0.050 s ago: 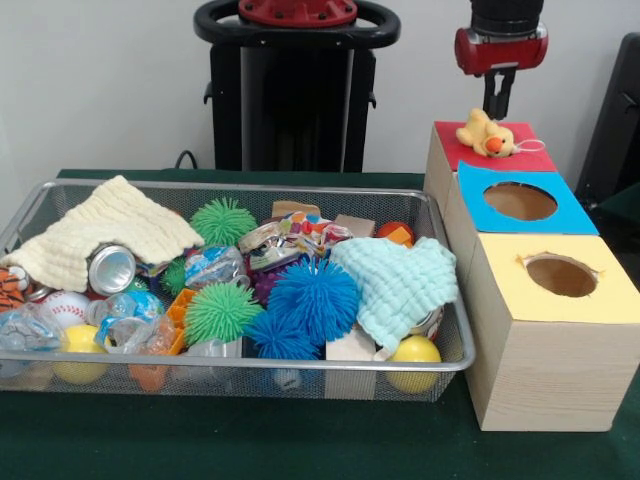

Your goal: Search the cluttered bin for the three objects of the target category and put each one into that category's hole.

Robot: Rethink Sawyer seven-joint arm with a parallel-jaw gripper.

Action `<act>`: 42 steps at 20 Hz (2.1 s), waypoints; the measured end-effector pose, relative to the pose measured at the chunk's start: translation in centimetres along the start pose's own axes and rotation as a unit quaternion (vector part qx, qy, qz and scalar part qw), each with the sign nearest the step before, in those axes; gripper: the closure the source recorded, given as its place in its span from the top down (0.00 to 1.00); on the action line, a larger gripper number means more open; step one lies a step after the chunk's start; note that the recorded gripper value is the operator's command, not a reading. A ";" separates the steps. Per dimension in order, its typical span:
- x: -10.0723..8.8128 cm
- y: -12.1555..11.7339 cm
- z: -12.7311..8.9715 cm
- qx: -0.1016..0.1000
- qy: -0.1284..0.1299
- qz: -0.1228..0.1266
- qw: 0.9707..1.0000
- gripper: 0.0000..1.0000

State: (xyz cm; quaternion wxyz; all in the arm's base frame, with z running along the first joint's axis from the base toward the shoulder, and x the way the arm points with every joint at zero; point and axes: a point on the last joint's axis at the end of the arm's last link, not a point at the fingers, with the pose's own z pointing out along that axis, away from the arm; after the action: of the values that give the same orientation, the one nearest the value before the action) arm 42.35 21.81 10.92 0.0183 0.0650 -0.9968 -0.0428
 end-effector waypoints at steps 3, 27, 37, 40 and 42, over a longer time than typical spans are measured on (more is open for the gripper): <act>0.5 0.1 0.6 0.001 0.008 -0.006 1.000 0.00; -0.3 -0.4 -1.9 0.016 -0.021 -0.005 1.000 0.00; -0.3 -0.4 -2.6 0.018 -0.019 -0.005 1.000 0.00; -0.1 -0.4 -2.1 0.017 -0.013 -0.005 1.000 0.00; 0.0 -0.4 -1.9 0.017 -0.009 -0.005 1.000 0.00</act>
State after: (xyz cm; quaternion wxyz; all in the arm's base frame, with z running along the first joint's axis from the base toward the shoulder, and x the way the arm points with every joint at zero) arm 42.49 21.24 12.76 0.0082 0.0696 -0.9972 -0.0268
